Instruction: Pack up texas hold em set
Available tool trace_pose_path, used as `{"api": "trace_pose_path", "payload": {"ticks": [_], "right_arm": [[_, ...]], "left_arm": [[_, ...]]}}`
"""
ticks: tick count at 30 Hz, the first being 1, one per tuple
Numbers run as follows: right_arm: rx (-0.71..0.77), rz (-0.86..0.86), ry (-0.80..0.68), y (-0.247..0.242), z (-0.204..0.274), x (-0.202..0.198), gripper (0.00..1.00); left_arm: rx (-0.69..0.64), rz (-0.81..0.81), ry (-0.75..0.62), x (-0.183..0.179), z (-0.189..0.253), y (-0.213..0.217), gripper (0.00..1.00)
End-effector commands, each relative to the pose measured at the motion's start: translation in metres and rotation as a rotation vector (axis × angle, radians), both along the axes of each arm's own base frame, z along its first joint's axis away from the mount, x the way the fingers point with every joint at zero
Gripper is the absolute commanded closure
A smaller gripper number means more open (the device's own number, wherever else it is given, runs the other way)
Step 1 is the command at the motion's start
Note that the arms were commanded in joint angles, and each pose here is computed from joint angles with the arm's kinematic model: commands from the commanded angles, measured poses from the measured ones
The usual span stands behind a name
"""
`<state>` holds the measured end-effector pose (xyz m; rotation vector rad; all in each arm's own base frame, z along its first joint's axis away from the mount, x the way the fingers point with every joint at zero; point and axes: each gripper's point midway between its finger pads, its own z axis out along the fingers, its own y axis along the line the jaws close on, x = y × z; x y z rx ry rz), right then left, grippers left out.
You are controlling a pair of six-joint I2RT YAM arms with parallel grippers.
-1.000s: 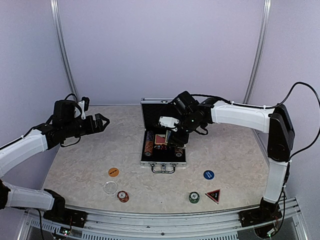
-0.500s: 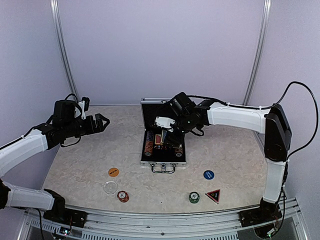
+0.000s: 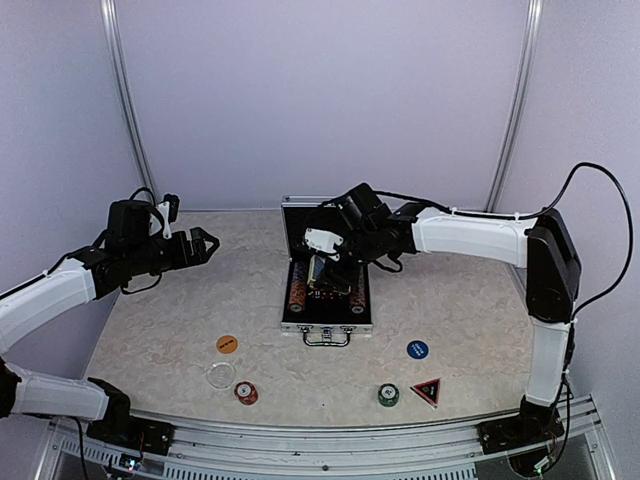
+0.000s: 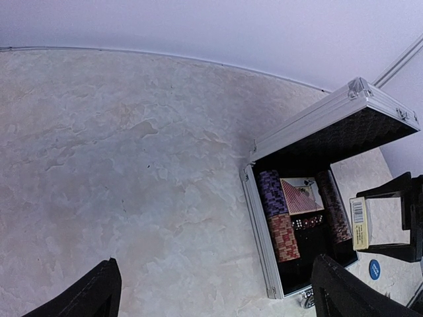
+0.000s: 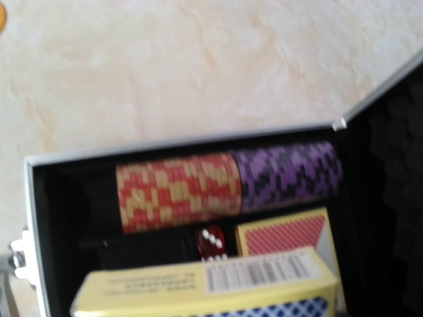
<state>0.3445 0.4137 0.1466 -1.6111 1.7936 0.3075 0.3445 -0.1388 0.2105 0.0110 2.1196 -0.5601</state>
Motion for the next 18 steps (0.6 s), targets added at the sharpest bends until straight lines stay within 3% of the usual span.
{"api": "trace_pose_path", "payload": {"ticks": [1, 18], "right_arm": [[0.092, 0.061, 0.021, 0.022, 0.002, -0.008, 0.63], [0.092, 0.104, 0.107, 0.030, -0.041, -0.018, 0.64]], "left_arm": [[0.009, 0.008, -0.003, 0.001, -0.003, 0.003, 0.01], [0.010, 0.010, -0.002, 0.002, -0.003, 0.004, 0.01]]}}
